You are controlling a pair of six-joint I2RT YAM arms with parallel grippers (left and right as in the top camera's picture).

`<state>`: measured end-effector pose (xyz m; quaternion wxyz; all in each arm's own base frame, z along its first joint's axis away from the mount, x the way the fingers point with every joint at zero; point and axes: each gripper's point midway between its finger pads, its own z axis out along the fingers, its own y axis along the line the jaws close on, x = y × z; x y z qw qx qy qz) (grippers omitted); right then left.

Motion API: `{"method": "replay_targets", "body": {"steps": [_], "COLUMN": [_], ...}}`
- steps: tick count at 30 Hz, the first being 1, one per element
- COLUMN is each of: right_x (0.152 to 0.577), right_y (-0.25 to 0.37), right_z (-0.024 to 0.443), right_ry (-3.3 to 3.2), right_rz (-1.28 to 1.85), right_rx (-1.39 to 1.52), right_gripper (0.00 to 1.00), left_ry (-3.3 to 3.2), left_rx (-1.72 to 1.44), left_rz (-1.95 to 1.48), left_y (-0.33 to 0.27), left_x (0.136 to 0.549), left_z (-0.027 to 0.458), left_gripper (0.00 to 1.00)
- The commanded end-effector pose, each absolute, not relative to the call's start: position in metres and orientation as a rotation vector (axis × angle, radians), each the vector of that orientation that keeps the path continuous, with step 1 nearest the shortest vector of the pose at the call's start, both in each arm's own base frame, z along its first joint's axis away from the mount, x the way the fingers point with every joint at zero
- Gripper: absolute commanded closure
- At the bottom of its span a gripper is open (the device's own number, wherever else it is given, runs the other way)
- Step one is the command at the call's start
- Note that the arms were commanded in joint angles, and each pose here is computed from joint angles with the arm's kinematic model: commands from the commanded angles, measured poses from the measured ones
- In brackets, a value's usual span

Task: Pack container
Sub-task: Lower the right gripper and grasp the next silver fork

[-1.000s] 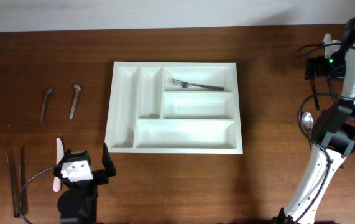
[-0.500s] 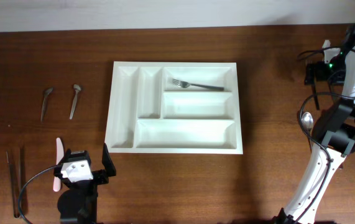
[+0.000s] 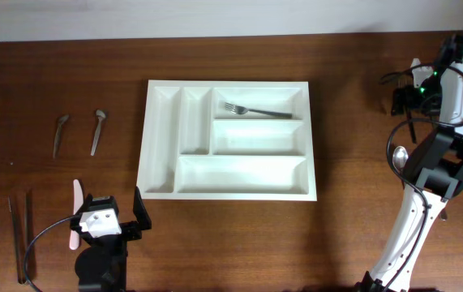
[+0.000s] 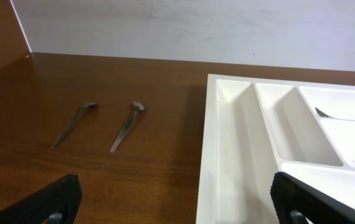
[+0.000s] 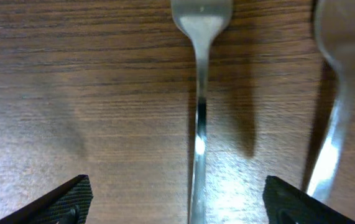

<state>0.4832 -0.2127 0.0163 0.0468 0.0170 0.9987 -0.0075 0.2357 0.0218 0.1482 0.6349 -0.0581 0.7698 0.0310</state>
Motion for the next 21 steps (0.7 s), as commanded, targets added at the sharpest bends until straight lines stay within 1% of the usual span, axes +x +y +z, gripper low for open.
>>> {"method": "replay_targets", "body": {"steps": [1,6,8,12,15,17,21], "right_x": [0.485,0.485,0.487,0.489,0.489,0.49,0.488], "right_y": [-0.208,-0.209,-0.209,-0.21,-0.211,-0.212,-0.211], "right_z": [0.004,0.001,0.001,0.0,-0.001,-0.003,-0.014], "right_ry": [3.065,3.065,3.059,3.051,3.05,3.05,3.066], "right_rz": [-0.026,-0.027,-0.03,-0.036,-0.036,-0.035,-0.025], "right_rx": [0.032,0.032,0.032,0.032,0.035,0.035,0.035], "right_gripper": [0.2,0.23,0.27,0.39,0.41,0.46,0.48], "left_ry": [1.756,1.756,1.756,1.756,1.756,1.756,1.756], "left_rx": [-0.113,-0.113,-0.113,-0.113,-0.113,-0.112,-0.113], "left_rz": [0.068,0.068,0.068,0.068,0.068,0.068,0.068], "left_y": [0.019,0.019,0.019,0.019,0.019,0.019,0.019], "left_x": [0.236,0.236,0.236,0.236,0.236,0.236,0.236], "left_z": [0.148,0.148,0.148,0.148,0.148,0.148,0.148], "left_gripper": [0.01,0.01,0.01,0.01,0.01,0.01,0.01]}}
